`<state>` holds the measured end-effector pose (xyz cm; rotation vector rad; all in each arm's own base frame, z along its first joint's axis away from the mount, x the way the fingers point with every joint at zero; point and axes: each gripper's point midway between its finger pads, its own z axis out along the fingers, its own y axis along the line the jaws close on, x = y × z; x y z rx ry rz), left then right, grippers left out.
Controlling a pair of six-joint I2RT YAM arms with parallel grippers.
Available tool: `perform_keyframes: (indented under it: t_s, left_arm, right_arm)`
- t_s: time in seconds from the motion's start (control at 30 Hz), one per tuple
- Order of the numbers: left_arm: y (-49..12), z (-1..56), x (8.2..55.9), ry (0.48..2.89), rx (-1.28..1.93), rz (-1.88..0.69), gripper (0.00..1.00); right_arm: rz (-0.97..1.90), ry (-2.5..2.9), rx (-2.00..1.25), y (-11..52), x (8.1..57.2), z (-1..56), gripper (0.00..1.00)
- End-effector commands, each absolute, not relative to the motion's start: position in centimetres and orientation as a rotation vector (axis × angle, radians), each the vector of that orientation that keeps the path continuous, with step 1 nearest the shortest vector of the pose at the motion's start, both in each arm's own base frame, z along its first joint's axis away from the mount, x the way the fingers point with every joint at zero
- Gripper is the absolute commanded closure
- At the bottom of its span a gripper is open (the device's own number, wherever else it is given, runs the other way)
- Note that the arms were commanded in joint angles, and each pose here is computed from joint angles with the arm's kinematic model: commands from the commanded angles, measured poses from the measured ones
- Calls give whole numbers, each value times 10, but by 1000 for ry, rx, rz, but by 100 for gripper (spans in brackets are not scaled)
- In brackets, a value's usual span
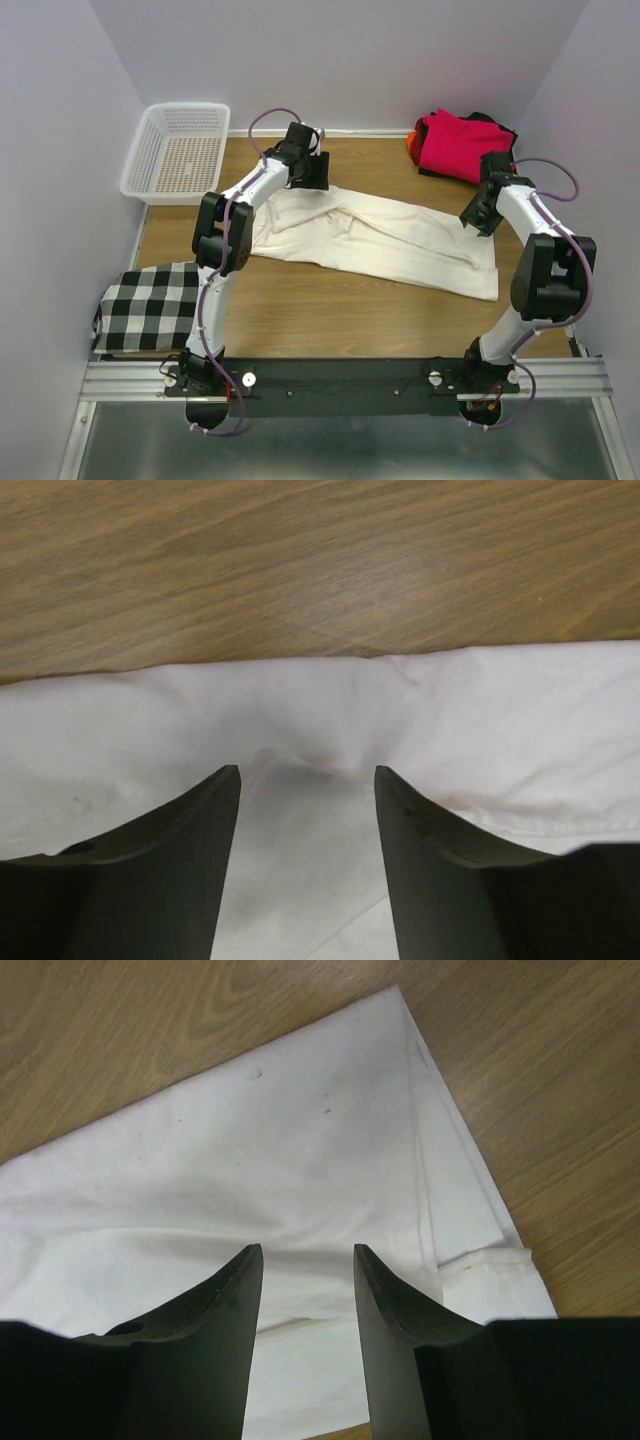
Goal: Fold and stack the t-shirts
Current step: Fold the other side of the tshirt into a rectangle
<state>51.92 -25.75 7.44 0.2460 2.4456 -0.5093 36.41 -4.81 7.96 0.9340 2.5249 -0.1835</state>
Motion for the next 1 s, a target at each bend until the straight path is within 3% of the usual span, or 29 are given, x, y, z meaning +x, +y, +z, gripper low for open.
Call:
perform_keyframes:
  t_s: [0.0,0.07,0.73,0.8,0.97]
  left_arm:
    - [-253,60,510,2499,258,-451,44]
    - [-254,57,508,2509,268,-450,48]
    - [-249,36,524,2522,238,-318,49]
    - [-249,36,523,2526,242,-315,56]
    - [-245,35,517,2536,251,-304,100]
  right_arm:
    - [-166,2526,930,-45,366,78,50]
    - [-163,2533,931,-44,365,76,50]
    - [-149,2533,920,-42,361,79,51]
    - [-149,2533,918,-42,360,79,51]
    - [-146,2537,920,-41,359,78,51]
